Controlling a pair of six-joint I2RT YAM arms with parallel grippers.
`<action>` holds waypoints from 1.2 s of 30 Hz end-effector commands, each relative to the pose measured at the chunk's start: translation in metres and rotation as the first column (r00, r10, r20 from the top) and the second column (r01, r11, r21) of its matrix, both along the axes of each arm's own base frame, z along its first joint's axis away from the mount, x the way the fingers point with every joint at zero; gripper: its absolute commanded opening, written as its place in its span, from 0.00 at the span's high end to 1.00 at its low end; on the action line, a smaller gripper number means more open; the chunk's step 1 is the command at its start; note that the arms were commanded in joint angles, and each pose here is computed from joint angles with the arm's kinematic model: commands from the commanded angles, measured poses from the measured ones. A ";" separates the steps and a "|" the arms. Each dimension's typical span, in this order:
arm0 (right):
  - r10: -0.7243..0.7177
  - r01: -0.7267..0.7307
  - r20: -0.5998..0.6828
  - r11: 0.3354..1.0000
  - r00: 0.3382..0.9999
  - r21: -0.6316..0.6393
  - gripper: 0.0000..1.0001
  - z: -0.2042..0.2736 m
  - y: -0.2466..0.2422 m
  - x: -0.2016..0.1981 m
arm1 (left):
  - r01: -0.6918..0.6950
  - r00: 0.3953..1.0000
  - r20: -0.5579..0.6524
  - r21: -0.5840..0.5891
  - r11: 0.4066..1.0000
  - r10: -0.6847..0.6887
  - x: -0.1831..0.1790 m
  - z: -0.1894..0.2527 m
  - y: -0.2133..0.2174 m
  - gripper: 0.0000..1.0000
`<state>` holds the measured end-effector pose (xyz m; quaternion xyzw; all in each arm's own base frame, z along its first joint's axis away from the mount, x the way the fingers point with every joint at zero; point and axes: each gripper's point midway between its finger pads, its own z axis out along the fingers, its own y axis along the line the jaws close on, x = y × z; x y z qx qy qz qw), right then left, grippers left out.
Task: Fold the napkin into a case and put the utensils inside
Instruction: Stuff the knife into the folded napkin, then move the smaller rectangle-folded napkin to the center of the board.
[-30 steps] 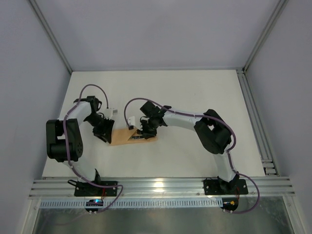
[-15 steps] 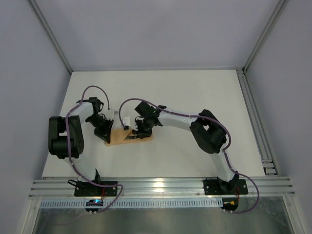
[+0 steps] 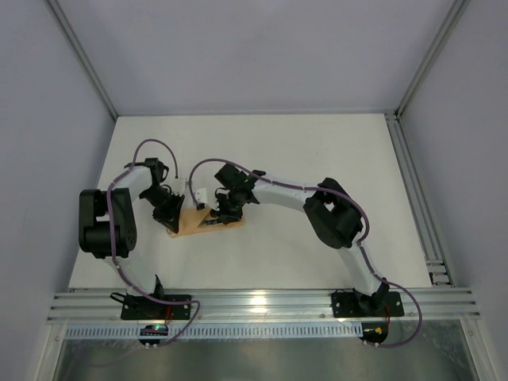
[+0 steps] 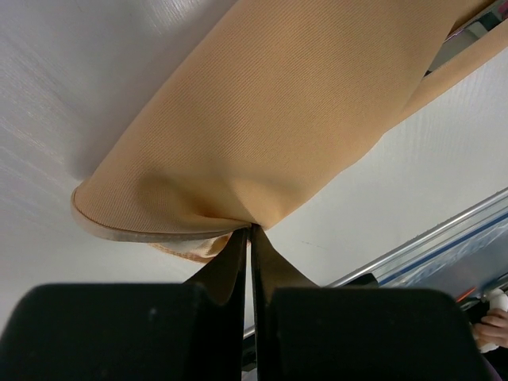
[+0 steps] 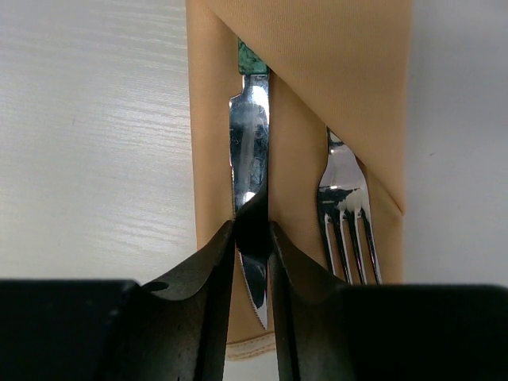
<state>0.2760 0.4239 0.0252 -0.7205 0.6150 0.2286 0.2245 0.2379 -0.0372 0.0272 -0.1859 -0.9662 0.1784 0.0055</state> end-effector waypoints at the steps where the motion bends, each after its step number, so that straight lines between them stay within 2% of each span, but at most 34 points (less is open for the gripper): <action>1: 0.029 -0.032 0.037 0.997 0.999 0.073 0.73 0.011 0.028 0.002 | 0.018 0.998 0.056 -0.023 1.000 -0.017 0.008 0.005 -0.005 1.00; 6: -0.043 0.041 0.063 0.999 0.997 0.035 0.57 0.011 0.018 0.011 | 0.011 0.998 0.068 0.033 0.999 -0.013 0.006 0.010 0.007 0.98; 8: -0.105 0.099 0.096 0.993 0.990 0.065 0.55 0.034 0.015 0.020 | -0.014 0.996 0.088 0.050 0.999 0.010 0.007 0.015 0.015 0.94; 11: -0.188 0.173 0.098 0.975 0.977 0.141 0.52 0.064 0.016 0.028 | -0.028 0.996 0.089 0.066 0.997 0.022 0.006 0.021 0.021 0.87; 13: -0.224 0.200 0.108 0.959 0.969 0.202 0.51 0.093 0.017 0.031 | -0.029 0.996 0.082 0.061 0.998 0.024 0.004 0.023 0.020 0.77; 17: -0.311 0.293 0.033 0.921 0.950 0.258 0.49 0.113 0.004 0.035 | -0.044 0.996 0.084 0.073 0.996 0.038 0.003 0.026 0.023 0.73; 20: -0.407 0.414 -0.081 0.869 0.910 0.270 0.48 0.112 -0.012 0.041 | -0.072 0.993 0.093 0.051 0.996 0.067 0.005 0.037 0.024 0.72; 23: -0.562 0.594 -0.194 0.770 0.804 0.232 0.47 0.099 -0.039 0.063 | -0.106 0.988 0.114 0.024 0.994 0.103 0.011 0.052 0.029 0.68; 24: -0.626 0.677 -0.268 0.709 0.733 0.197 0.47 0.097 -0.048 0.073 | -0.120 0.985 0.129 0.024 0.993 0.116 0.015 0.056 0.030 0.67; 28: -0.722 0.800 -0.391 0.597 0.571 0.064 0.48 0.072 -0.059 0.085 | -0.156 0.974 0.166 0.021 0.987 0.151 0.031 0.056 0.031 0.63; 32: -0.747 0.824 -0.430 0.566 0.507 -0.012 0.48 0.045 -0.057 0.082 | -0.178 0.975 0.135 0.008 0.984 0.175 0.038 0.036 0.029 0.60; 36: -0.745 0.826 -0.480 0.559 0.462 -0.073 0.49 0.024 -0.055 0.073 | -0.179 0.978 0.121 0.062 0.982 0.170 0.042 0.014 0.039 0.62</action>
